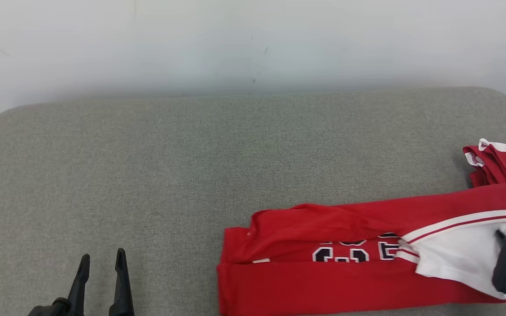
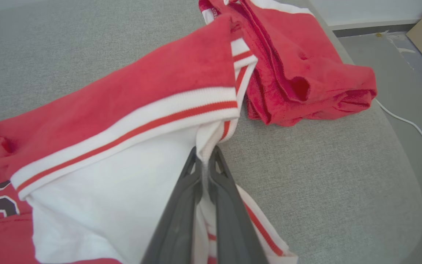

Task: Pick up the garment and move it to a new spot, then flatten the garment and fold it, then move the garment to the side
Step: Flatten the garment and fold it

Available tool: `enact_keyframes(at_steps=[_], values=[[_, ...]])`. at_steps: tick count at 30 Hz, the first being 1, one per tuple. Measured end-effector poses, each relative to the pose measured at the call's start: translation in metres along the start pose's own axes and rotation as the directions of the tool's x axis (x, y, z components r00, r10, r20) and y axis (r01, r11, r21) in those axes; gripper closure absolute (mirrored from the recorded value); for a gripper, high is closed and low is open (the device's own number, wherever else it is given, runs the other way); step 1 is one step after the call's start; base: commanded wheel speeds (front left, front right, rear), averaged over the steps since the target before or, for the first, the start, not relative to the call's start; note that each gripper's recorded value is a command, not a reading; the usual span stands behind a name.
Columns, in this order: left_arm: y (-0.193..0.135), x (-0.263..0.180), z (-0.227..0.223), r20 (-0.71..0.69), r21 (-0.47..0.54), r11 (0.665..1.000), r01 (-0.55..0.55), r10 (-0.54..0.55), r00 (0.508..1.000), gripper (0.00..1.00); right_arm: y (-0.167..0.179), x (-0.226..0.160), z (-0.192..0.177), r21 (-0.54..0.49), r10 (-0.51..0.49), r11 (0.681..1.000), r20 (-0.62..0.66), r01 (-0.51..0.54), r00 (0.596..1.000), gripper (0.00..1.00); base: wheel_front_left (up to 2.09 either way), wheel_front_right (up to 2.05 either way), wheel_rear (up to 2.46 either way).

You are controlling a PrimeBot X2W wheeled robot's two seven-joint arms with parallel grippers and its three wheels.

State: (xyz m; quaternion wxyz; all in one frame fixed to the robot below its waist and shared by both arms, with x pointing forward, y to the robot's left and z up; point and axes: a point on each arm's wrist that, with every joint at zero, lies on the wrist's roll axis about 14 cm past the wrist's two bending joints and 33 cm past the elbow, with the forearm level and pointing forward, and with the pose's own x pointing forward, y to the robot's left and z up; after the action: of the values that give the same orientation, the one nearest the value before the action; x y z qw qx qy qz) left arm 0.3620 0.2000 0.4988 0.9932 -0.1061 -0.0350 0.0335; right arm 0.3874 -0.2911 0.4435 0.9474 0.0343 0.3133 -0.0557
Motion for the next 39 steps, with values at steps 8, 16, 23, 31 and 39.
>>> enact_keyframes(at_steps=[8,16,23,31,39], values=[[-0.007,-0.004,0.002,0.007,-0.011,1.000,0.015,-0.015,1.000,0.00,-0.010,-0.028,0.023,-0.096,-0.056,0.994,0.039,0.059,0.998,1.00,0.00,0.00,0.00],[-0.006,-0.005,0.002,0.004,-0.015,1.000,0.007,-0.007,1.000,0.00,0.075,-0.030,0.010,-0.201,0.161,0.966,-0.031,-0.163,0.987,1.00,0.00,0.00,0.00],[-0.008,-0.002,0.003,0.009,-0.015,1.000,0.009,-0.009,1.000,0.00,0.164,-0.029,-0.004,-0.274,0.375,0.879,-0.113,-0.391,0.920,1.00,0.00,0.00,0.00],[-0.005,-0.003,0.004,0.012,-0.015,1.000,0.003,-0.003,1.000,0.00,0.239,-0.026,-0.025,-0.310,0.515,0.767,-0.225,-0.562,0.827,1.00,0.00,0.00,0.00],[0.000,-0.004,0.005,0.013,-0.019,1.000,-0.016,0.017,1.000,0.00,0.293,-0.020,-0.040,-0.288,0.591,0.697,-0.286,-0.656,0.754,1.00,0.00,0.00,0.00]])
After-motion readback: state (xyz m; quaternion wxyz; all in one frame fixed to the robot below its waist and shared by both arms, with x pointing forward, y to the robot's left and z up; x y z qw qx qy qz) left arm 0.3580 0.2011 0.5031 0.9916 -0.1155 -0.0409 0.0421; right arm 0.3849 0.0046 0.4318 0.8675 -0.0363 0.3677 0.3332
